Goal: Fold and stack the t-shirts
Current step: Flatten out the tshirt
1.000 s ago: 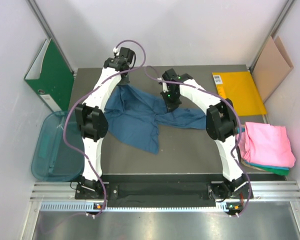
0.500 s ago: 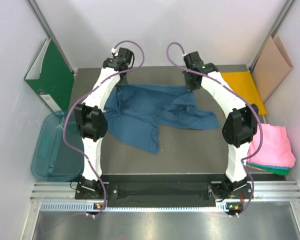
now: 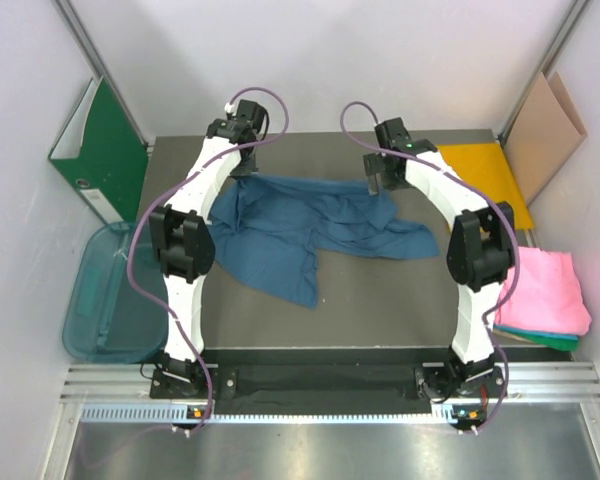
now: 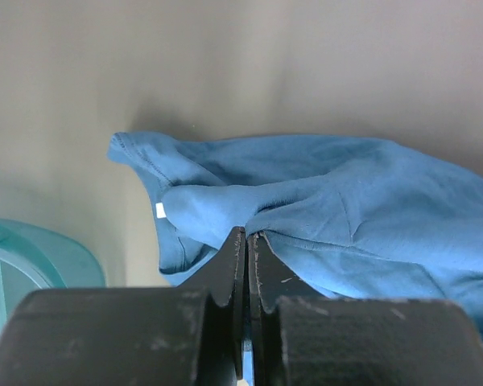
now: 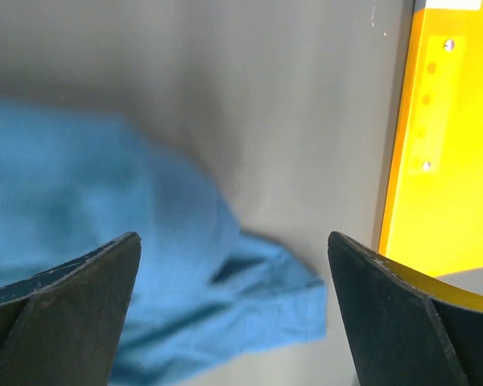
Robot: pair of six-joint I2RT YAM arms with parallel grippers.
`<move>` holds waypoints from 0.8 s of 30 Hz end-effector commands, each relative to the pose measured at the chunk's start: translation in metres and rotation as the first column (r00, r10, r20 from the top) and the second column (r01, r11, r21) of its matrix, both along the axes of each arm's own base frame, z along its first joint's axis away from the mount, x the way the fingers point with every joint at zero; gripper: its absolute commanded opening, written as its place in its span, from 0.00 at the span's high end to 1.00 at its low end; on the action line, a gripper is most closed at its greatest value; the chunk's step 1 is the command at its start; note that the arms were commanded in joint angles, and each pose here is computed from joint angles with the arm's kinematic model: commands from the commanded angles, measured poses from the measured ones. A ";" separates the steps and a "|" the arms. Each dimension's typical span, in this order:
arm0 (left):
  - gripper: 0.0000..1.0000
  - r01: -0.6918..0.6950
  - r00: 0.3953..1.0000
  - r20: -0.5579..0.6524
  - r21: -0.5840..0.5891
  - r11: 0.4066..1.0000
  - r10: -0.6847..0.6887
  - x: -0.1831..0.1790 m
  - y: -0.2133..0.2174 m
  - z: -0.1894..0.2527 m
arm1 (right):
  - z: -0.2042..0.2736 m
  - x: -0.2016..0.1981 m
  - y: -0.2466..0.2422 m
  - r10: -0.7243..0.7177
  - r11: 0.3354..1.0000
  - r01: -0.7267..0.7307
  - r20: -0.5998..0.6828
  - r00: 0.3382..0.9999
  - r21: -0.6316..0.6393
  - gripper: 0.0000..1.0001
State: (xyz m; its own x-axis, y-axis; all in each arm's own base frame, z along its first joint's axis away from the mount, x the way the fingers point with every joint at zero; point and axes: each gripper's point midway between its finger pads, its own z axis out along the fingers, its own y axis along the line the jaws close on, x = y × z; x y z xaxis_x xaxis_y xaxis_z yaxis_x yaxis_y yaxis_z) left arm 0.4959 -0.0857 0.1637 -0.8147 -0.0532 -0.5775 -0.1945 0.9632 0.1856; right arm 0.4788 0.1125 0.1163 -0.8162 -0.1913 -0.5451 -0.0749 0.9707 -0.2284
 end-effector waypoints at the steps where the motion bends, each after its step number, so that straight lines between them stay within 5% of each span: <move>1: 1.00 -0.005 0.999 0.045 -0.024 1.000 0.006 0.003 -0.001 0.014 | 0.077 -0.010 0.020 0.058 0.985 -0.083 0.163 0.985 0.149 0.00; 6: 1.00 0.000 0.999 0.034 -0.026 1.000 0.001 0.003 -0.002 0.009 | 0.068 -0.038 0.024 0.049 0.919 -0.063 0.043 0.998 0.389 0.00; 11: 1.00 0.014 1.000 0.024 -0.046 0.999 -0.013 0.003 -0.008 0.002 | 0.041 -0.057 0.012 0.008 0.716 0.049 -0.078 0.997 0.696 0.05; 16: 1.00 0.029 0.999 0.015 -0.046 0.999 -0.028 0.003 -0.010 -0.004 | -0.003 -0.079 0.010 -0.005 0.620 0.178 -0.223 0.975 0.764 0.24; 24: 1.00 0.050 0.999 0.007 -0.038 0.998 -0.050 0.003 -0.010 -0.008 | -0.007 -0.072 0.034 0.007 0.463 0.186 -0.214 0.977 0.867 0.44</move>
